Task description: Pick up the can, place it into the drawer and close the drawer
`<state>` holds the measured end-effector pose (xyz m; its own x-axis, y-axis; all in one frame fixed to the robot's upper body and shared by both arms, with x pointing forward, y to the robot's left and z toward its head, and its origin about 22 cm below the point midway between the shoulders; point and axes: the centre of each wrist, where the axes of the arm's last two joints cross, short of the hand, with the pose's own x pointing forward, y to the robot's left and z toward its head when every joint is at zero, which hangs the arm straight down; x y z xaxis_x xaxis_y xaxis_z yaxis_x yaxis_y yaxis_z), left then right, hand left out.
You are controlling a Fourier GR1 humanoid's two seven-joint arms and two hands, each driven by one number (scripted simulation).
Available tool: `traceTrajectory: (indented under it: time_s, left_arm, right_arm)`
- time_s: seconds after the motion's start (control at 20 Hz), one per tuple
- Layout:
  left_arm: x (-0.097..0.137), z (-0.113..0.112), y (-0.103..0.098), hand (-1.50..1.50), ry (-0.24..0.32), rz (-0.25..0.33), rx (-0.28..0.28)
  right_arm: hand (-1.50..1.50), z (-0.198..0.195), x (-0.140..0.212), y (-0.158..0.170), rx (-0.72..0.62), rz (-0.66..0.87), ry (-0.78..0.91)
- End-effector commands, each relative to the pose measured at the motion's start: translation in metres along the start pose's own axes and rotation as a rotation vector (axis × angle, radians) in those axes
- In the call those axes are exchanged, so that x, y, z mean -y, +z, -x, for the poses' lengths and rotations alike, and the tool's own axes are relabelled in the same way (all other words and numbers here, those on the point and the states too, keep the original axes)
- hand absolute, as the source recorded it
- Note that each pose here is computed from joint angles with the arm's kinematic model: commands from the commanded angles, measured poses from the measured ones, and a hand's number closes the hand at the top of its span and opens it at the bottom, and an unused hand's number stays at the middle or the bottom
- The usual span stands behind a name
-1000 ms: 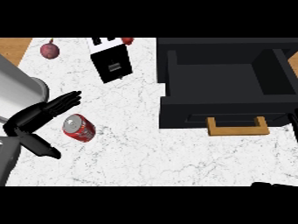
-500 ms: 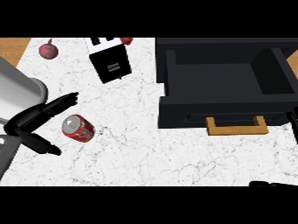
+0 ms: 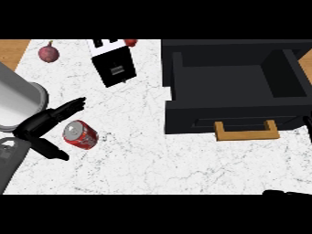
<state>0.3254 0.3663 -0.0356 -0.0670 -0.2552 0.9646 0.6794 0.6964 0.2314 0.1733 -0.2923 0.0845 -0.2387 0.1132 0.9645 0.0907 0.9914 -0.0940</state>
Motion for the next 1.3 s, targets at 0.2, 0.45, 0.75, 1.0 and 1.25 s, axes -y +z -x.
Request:
traceTrajectory:
  time_s: [0.2, 0.45, 0.75, 1.0, 1.25]
  left_arm:
    - [0.0, 0.013, 0.001, -1.5, 0.134, 0.106, 0.107]
    - [0.008, 0.019, -0.003, -1.5, 0.129, 0.116, 0.117]
    - [0.018, 0.023, -0.02, -1.5, 0.123, 0.132, 0.093]
    - [0.018, 0.021, -0.028, -1.5, 0.154, 0.155, 0.098]
    - [0.038, 0.028, -0.046, -1.5, 0.13, 0.165, 0.091]
  right_arm:
    - [-1.5, 0.0, -0.011, 0.0, 0.016, -0.009, 0.004]
    - [-1.5, -0.012, 0.004, 0.014, 0.001, -0.009, 0.004]
    - [-1.5, 0.008, 0.003, 0.02, -0.002, 0.004, 0.001]
    - [-1.5, -0.013, 0.008, 0.006, -0.008, 0.027, -0.004]
    - [-1.5, -0.007, 0.002, 0.014, -0.014, 0.009, 0.005]
